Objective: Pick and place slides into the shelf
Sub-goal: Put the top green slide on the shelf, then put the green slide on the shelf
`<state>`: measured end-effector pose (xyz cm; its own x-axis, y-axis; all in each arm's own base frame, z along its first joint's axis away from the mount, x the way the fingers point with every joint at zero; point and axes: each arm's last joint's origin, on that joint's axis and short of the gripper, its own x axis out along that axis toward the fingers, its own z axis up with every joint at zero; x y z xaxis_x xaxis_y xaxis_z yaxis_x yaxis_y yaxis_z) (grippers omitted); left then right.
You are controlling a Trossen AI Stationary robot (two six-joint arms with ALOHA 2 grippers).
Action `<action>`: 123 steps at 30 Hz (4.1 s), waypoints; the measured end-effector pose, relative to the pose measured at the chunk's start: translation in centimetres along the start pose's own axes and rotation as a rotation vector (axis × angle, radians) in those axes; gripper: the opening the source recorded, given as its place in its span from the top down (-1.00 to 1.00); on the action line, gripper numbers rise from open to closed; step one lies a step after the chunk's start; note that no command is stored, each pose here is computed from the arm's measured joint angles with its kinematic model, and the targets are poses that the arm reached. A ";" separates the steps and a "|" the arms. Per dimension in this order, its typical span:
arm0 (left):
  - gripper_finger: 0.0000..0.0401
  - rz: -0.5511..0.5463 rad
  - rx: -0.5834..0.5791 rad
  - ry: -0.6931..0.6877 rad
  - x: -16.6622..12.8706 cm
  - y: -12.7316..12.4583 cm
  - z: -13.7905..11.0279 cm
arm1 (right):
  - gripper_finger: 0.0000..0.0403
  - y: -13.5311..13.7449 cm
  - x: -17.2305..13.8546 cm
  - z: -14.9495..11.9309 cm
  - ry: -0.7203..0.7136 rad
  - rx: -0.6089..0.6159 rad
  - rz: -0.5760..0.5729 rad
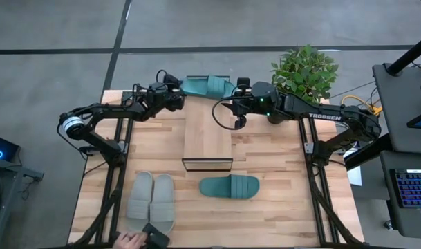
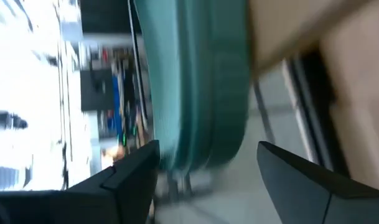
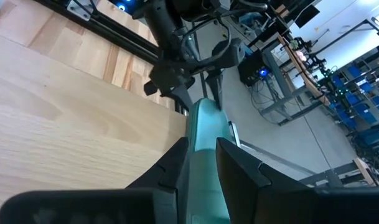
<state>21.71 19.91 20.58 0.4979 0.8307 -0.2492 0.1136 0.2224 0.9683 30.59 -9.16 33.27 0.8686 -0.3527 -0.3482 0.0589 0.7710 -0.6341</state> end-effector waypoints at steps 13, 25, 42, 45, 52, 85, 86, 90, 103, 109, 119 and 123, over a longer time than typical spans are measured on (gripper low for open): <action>-0.31 0.063 -0.097 0.209 -0.9 1.0 -0.8 | 0.65 0.0 0.0 0.0 0.006 0.000 -0.006; -0.31 0.187 -0.346 0.208 -5.4 1.9 -2.2 | 0.65 0.3 -0.3 -0.8 0.068 0.020 0.034; -0.31 0.291 -0.541 -0.132 -10.8 2.5 -3.1 | 0.83 2.9 1.5 -6.4 0.212 0.094 -0.014; -0.31 0.294 -0.541 -0.133 -10.9 2.5 -3.1 | 0.90 3.0 1.6 -6.8 0.203 0.097 -0.030; -0.31 0.275 -0.559 -0.132 -10.6 2.2 -3.0 | 0.96 3.0 2.0 -7.9 0.235 0.119 -0.032; -0.31 0.249 -0.553 -0.117 -10.0 1.8 -2.9 | 0.96 1.1 4.2 -11.2 0.289 0.142 -0.111; -0.31 0.247 -0.553 -0.117 -10.0 1.8 -2.9 | 0.96 1.0 4.2 -11.3 0.290 0.143 -0.112; -0.31 0.246 -0.552 -0.116 -10.0 1.8 -2.9 | 0.96 0.9 4.2 -11.3 0.291 0.143 -0.114; -0.31 0.245 -0.552 -0.116 -10.0 1.8 -2.9 | 0.96 0.8 4.2 -11.3 0.289 0.150 -0.119; -0.31 0.245 -0.552 -0.116 -10.0 1.8 -2.9 | 0.94 0.5 3.7 -10.9 0.273 0.172 -0.134; -0.31 0.245 -0.552 -0.116 -10.0 1.8 -2.9 | 0.63 0.0 2.2 -9.4 0.214 0.193 -0.164; -0.31 0.245 -0.552 -0.116 -10.0 1.8 -2.9 | 0.48 0.1 2.2 -9.4 0.214 0.208 -0.161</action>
<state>14.45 13.51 24.72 0.5471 0.8370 0.0134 -0.4628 0.2891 0.8380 27.90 -14.87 25.97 0.7184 -0.5649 -0.4059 0.3051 0.7802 -0.5460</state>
